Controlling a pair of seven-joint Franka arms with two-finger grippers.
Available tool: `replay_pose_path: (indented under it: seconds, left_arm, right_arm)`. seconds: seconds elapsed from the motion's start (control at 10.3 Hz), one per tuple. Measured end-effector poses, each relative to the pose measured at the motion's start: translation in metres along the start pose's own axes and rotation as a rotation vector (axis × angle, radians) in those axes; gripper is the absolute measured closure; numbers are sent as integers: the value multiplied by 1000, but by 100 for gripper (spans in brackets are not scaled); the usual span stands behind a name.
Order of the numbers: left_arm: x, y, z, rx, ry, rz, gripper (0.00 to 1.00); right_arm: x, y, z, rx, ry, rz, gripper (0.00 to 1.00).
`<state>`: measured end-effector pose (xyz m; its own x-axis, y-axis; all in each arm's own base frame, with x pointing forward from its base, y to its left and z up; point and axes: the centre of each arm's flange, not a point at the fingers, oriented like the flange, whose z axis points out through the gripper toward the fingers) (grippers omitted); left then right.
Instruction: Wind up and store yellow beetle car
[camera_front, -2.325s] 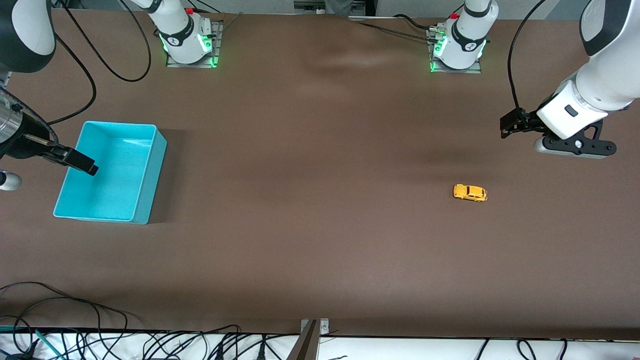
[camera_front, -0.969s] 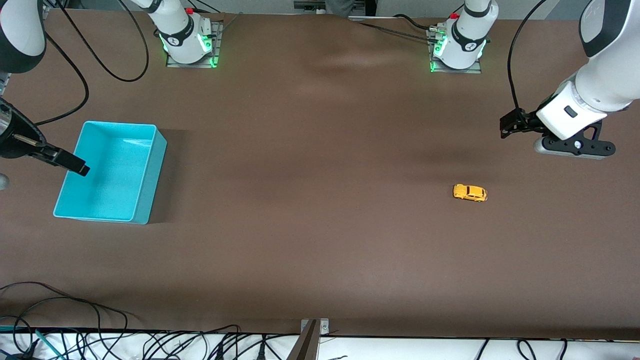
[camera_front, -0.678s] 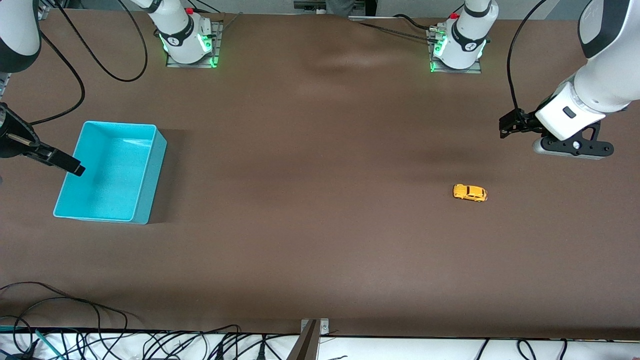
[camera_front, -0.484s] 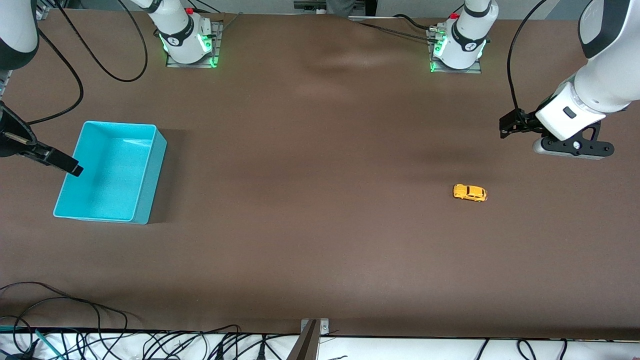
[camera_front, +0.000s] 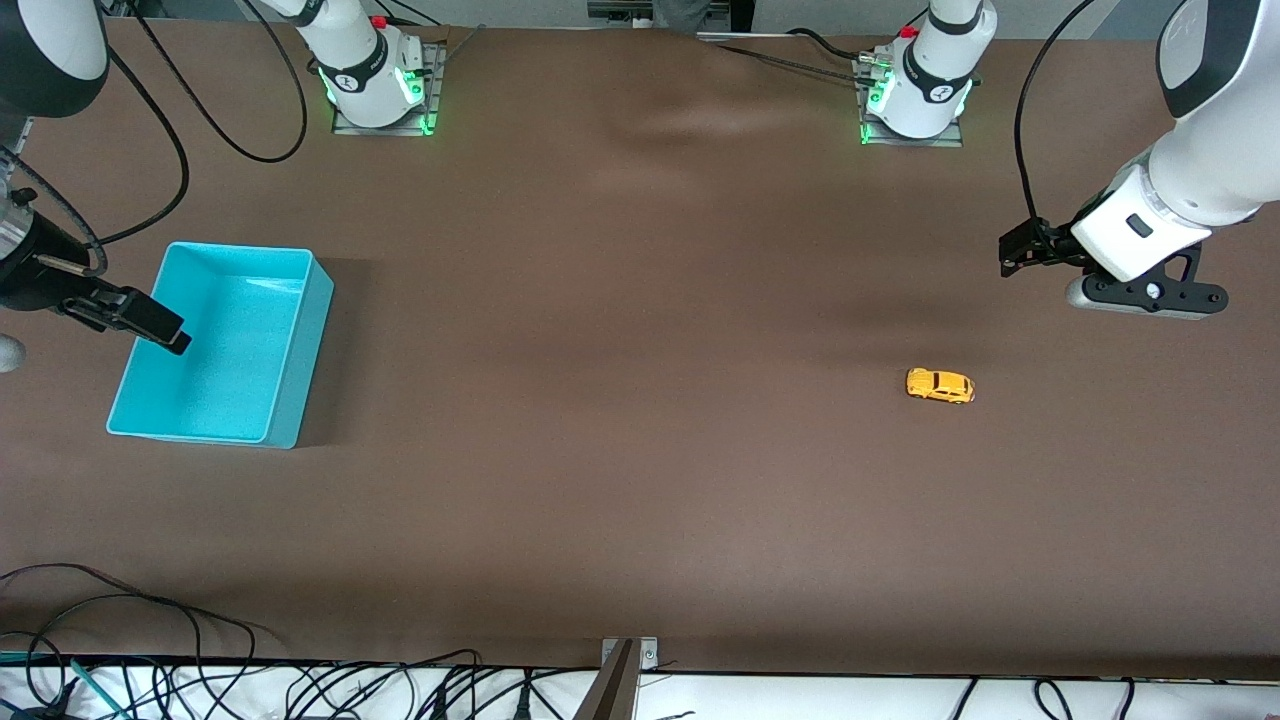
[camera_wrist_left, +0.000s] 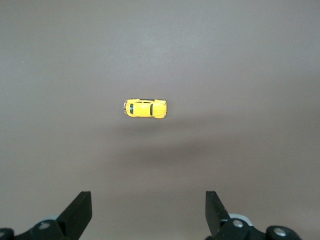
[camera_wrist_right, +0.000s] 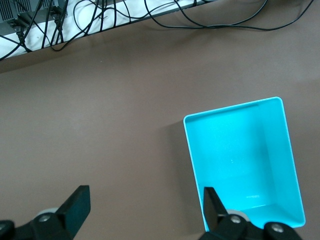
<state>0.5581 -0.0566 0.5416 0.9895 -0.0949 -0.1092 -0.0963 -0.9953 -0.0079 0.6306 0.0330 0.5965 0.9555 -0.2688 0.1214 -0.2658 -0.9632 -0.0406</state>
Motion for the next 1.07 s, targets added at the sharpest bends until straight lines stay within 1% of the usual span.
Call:
replay_pose_path:
  seconds: [1.07]
  left_arm:
    - [1,0,4,-1,-8,0,0]
  right_arm:
    - [3,4,7,-7,-11,6,0]
